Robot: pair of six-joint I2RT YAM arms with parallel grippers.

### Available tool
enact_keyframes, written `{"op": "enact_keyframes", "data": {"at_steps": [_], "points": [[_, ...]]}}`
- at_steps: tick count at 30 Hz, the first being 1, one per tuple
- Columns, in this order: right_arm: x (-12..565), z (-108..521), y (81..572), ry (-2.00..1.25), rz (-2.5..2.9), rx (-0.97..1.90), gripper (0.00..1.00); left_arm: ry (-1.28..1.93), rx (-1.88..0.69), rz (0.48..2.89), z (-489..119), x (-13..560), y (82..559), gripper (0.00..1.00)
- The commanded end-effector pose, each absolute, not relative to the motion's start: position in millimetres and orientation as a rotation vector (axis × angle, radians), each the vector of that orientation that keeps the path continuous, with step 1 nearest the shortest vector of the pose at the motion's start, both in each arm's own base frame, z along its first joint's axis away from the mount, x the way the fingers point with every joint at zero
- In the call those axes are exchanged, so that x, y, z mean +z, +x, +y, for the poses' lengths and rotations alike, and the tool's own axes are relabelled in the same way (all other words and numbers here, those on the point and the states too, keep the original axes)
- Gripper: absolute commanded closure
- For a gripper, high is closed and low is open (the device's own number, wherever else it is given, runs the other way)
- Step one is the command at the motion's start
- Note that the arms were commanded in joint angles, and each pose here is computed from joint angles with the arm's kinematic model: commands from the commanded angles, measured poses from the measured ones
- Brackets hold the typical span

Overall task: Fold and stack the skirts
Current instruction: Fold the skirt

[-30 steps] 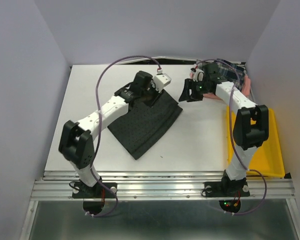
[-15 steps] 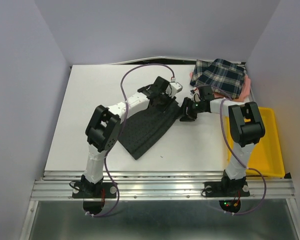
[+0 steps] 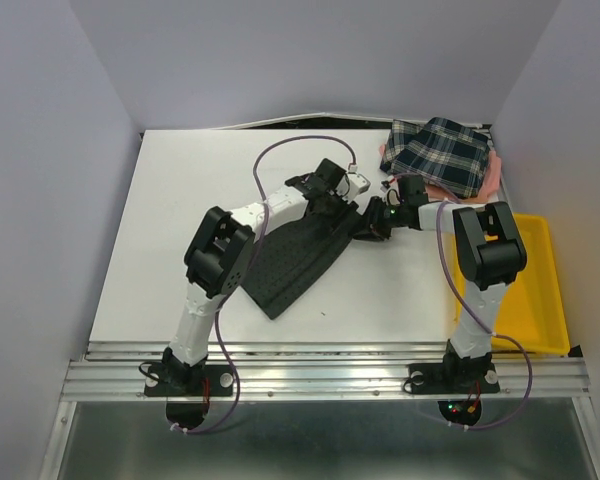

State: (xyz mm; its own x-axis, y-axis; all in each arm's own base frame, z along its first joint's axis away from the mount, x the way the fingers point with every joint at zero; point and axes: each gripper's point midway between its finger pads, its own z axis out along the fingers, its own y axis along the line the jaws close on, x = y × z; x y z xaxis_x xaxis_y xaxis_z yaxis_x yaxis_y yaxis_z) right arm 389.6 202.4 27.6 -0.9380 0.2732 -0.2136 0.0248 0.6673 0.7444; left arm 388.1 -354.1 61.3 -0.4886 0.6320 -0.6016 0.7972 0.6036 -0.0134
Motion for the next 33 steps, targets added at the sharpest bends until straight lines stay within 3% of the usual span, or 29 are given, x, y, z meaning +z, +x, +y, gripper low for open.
{"op": "enact_keyframes", "data": {"at_steps": [1, 8, 12, 16, 26, 33], "points": [[-3, 192, 386, 0.285, 2.631, 1.048, 0.66, 1.157, -0.422, 2.235, -369, 73, 393, 0.42], [-6, 192, 385, 0.289, 2.635, 1.044, 0.76, 1.188, -0.462, 2.261, -371, 62, 384, 0.58], [-8, 191, 383, 0.292, 2.641, 1.043, 0.78, 1.192, -0.469, 2.271, -369, 59, 382, 0.58], [-7, 191, 382, 0.288, 2.641, 1.036, 0.81, 1.192, -0.479, 2.290, -369, 53, 379, 0.48], [-10, 191, 383, 0.300, 2.646, 1.039, 0.86, 1.169, -0.472, 2.318, -365, 51, 376, 1.00], [-14, 190, 381, 0.315, 2.654, 1.032, 0.94, 1.184, -0.497, 2.300, -359, 75, 363, 1.00]]}}
